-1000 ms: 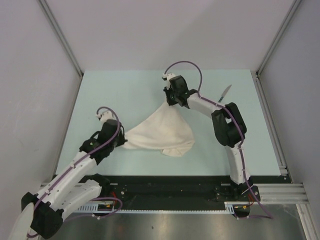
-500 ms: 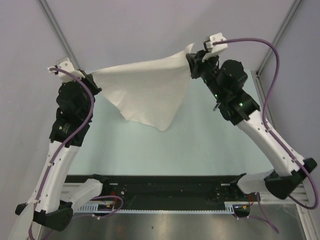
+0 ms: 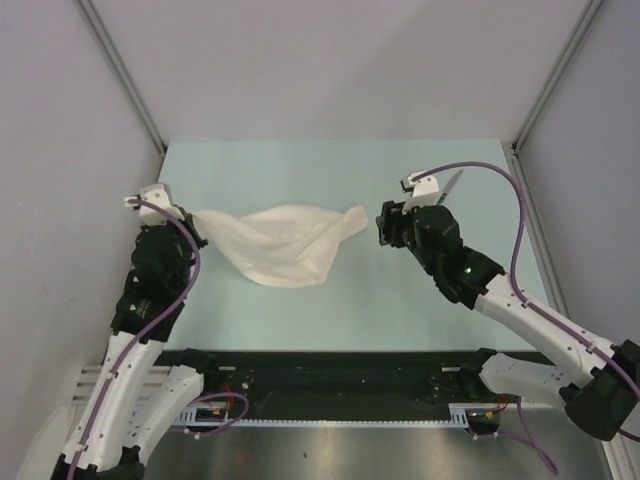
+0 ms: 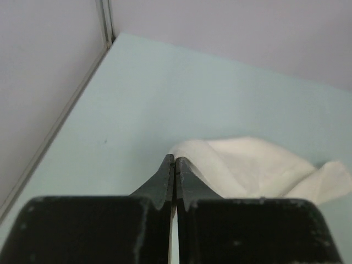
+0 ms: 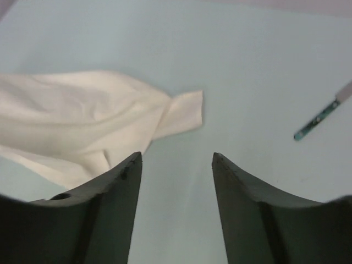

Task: Fold the napkin, place the utensils inside, and roll it up
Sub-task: Flatten the napkin out

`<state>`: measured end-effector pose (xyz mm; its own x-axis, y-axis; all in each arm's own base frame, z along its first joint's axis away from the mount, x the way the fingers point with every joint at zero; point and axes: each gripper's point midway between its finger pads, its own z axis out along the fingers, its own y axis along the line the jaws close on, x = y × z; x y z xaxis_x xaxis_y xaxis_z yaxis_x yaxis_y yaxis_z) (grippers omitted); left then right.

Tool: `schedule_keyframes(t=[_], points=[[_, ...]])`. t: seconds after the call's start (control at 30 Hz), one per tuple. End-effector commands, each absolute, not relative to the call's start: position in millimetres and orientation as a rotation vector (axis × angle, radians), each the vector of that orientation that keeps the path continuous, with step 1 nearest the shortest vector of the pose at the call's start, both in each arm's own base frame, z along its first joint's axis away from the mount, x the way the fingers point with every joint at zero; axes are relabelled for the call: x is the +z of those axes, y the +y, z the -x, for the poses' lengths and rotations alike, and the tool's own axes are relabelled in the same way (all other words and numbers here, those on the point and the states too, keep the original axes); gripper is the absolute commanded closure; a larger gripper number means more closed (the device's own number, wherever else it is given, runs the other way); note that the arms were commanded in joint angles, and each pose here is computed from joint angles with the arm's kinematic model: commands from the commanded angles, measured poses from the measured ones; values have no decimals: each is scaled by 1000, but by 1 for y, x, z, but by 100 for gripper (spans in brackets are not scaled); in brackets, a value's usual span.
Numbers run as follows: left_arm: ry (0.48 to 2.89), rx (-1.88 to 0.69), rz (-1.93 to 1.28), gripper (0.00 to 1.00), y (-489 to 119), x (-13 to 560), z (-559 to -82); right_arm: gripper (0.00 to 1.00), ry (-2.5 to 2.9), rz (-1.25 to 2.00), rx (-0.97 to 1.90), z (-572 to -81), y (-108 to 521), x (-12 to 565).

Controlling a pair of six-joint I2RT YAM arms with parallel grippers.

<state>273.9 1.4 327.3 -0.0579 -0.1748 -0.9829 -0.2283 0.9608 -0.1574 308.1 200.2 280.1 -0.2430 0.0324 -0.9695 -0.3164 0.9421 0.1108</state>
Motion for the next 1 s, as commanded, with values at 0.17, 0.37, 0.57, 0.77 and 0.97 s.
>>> schedule_keyframes(t=[0.17,0.37,0.57,0.77,0.97], points=[[1978,90,176,100,-8,209,-256,32,2083,216,471,-309,241,186],[1993,69,181,100,-12,199,-259,29,2197,332,618,-319,304,140],[2027,53,171,100,-17,191,-261,32,2230,441,808,-324,358,123],[2014,56,176,100,-16,193,-261,34,2365,434,905,-308,371,88],[2019,54,173,100,-16,192,-262,36,2447,393,1046,-284,380,63]])
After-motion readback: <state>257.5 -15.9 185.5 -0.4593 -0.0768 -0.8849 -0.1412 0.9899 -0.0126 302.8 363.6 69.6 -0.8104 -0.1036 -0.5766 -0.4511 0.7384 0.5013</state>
